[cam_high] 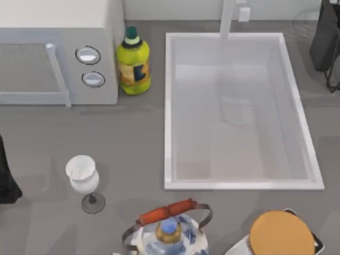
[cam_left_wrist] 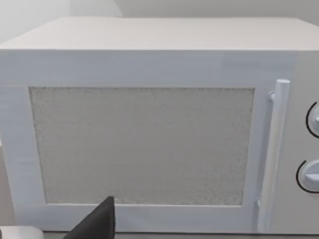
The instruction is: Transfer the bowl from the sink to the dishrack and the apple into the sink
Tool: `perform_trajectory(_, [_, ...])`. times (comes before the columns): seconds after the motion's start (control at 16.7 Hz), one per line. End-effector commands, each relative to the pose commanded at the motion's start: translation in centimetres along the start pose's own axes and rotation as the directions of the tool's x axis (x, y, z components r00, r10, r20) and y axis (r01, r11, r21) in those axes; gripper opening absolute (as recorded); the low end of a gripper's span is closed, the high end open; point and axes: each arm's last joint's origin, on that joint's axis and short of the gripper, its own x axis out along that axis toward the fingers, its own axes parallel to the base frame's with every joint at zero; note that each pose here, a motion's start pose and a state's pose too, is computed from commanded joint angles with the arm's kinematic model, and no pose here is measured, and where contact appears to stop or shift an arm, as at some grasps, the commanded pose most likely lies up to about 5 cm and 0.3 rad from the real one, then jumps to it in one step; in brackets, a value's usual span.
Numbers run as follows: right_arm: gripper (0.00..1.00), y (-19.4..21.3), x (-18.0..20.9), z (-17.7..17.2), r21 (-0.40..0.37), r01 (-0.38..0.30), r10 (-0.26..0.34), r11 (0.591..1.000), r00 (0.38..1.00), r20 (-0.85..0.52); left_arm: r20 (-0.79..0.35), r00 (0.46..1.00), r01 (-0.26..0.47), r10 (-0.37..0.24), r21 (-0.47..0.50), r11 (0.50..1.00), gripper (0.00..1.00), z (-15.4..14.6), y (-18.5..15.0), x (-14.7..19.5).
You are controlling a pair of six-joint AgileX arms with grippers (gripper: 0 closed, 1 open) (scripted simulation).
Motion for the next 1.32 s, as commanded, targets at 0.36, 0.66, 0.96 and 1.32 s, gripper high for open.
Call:
perform_trajectory(0.36, [0.00,-0.3,-4.4,0.7,-0.001,0.008,-0.008,1.000,0.999,0.038,0.000,1.000,0.000,0.000,0.000,1.000,1.00,0.0,0.0,0.0])
perform_trajectory(0.66, [0.00,-0.2,-10.3,0.3,0.002,0.004,-0.004,1.000,1.000,0.029,0.000,1.000,0.000,0.000,0.000,1.000,1.00,0.0,0.0,0.0])
perform_trajectory(0.96, [0.00,-0.1,-11.6,0.2,0.002,0.006,-0.006,1.000,0.999,0.038,0.000,1.000,0.000,0.000,0.000,1.000,1.00,0.0,0.0,0.0])
perform_trajectory(1.32, [0.00,1.5,-10.9,1.3,-0.043,0.067,-0.062,0.997,0.993,0.098,0.000,1.000,0.000,0.000,0.000,1.000,1.00,0.0,0.0,0.0])
